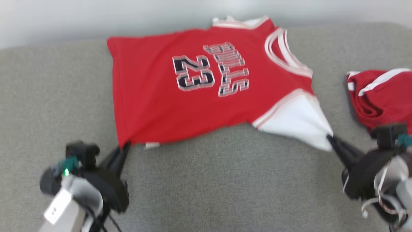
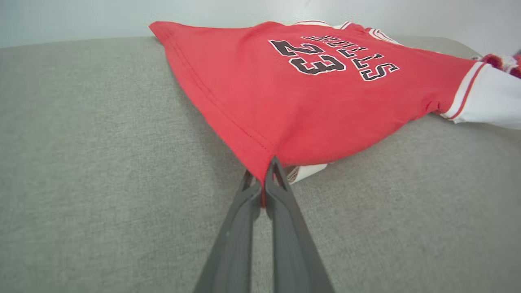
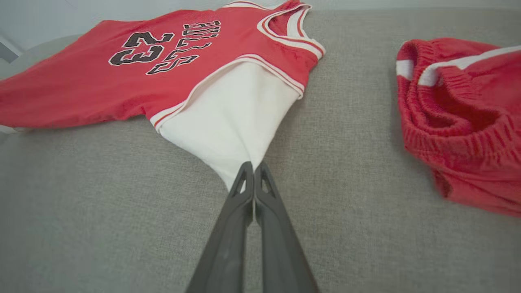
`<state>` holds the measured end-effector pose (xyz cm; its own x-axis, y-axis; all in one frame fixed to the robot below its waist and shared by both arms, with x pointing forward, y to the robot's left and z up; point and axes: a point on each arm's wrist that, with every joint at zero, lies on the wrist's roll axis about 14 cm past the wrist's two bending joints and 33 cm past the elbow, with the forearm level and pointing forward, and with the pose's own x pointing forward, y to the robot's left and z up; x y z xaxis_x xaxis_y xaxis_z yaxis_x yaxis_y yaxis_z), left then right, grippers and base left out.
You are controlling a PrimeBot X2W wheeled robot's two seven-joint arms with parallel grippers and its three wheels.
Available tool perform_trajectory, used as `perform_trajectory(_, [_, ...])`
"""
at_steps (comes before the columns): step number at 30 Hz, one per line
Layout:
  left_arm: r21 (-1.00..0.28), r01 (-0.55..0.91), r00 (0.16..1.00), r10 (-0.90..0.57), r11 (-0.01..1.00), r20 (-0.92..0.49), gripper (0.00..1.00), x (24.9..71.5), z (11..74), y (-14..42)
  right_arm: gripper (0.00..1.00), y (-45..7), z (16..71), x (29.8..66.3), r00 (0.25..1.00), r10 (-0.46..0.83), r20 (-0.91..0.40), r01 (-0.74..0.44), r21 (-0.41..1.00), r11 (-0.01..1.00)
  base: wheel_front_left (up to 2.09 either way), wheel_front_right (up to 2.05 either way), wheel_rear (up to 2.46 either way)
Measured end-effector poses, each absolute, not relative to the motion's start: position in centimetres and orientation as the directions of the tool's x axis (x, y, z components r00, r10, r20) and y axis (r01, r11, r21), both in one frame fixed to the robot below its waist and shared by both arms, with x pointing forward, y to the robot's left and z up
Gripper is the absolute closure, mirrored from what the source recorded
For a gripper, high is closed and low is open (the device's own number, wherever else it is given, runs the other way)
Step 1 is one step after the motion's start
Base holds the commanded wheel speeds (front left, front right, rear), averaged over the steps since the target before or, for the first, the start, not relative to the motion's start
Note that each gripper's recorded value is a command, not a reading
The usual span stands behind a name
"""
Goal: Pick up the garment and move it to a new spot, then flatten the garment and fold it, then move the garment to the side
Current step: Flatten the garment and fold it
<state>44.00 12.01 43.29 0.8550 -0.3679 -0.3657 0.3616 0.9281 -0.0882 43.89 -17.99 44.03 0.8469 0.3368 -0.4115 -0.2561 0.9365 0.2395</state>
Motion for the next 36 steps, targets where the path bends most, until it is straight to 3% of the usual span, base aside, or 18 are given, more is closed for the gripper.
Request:
perform_trajectory(10, [-0.11,0.325,0.864,-0.342,0.939,-0.369,1.0,38.5,43.4,12.8,1.0,-20.4,44.9,38.2,0.871,0.257,-0.418,-0.14,0.29,0.947,0.0,0.0,0.0])
perform_trajectory(11, [-0.107,0.341,0.856,-0.356,0.934,-0.376,1.0,37.2,43.5,12.5,1.0,-20.8,43.9,35.7,0.855,0.249,-0.456,-0.093,0.336,0.937,0.0,0.0,0.0])
perform_trajectory(15, [-0.111,0.346,0.837,-0.36,0.932,-0.412,1.0,34.8,42.7,12.6,1.0,-20.7,43.0,32.9,0.829,0.25,-0.5,-0.057,0.369,0.928,0.0,0.0,0.0])
perform_trajectory(16, [-0.113,0.33,0.829,-0.345,0.937,-0.44,1.0,32.9,42.3,13.1,1.0,-20.3,42.2,30.5,0.803,0.255,-0.538,-0.025,0.397,0.918,0.0,0.0,0.0])
perform_trajectory(25, [-0.065,0.292,0.8,-0.281,0.954,-0.531,1.0,31.1,40.4,14.5,1.0,-18.4,40.3,27.8,0.721,0.28,-0.633,-0.013,0.392,0.92,0.0,0.0,0.0])
perform_trajectory(26, [-0.064,0.284,0.798,-0.273,0.957,-0.537,0.64,31.1,40.2,14.6,0.23,-18.4,40.3,27.8,0.721,0.28,-0.634,-0.018,0.386,0.922,0.0,0.0,0.0])
perform_trajectory(27, [-0.064,0.266,0.802,-0.258,0.962,-0.538,0.0,31.2,40.1,14.9,0.0,-18.5,40.3,27.9,0.724,0.275,-0.633,-0.015,0.384,0.923,0.0,0.0,0.0])
perform_trajectory(31, [-0.076,0.216,0.862,-0.227,0.973,-0.453,0.0,32.6,42.4,15.3,0.0,-19.4,42.6,29.6,0.787,0.248,-0.565,-0.02,0.379,0.925,0.0,0.0,0.0])
perform_trajectory(36, [-0.083,0.153,0.937,-0.172,0.985,-0.305,0.0,34.2,45.9,16.1,0.0,-19.3,47.5,33.2,0.895,0.23,-0.381,-0.081,0.37,0.926,0.0,0.0,0.0])
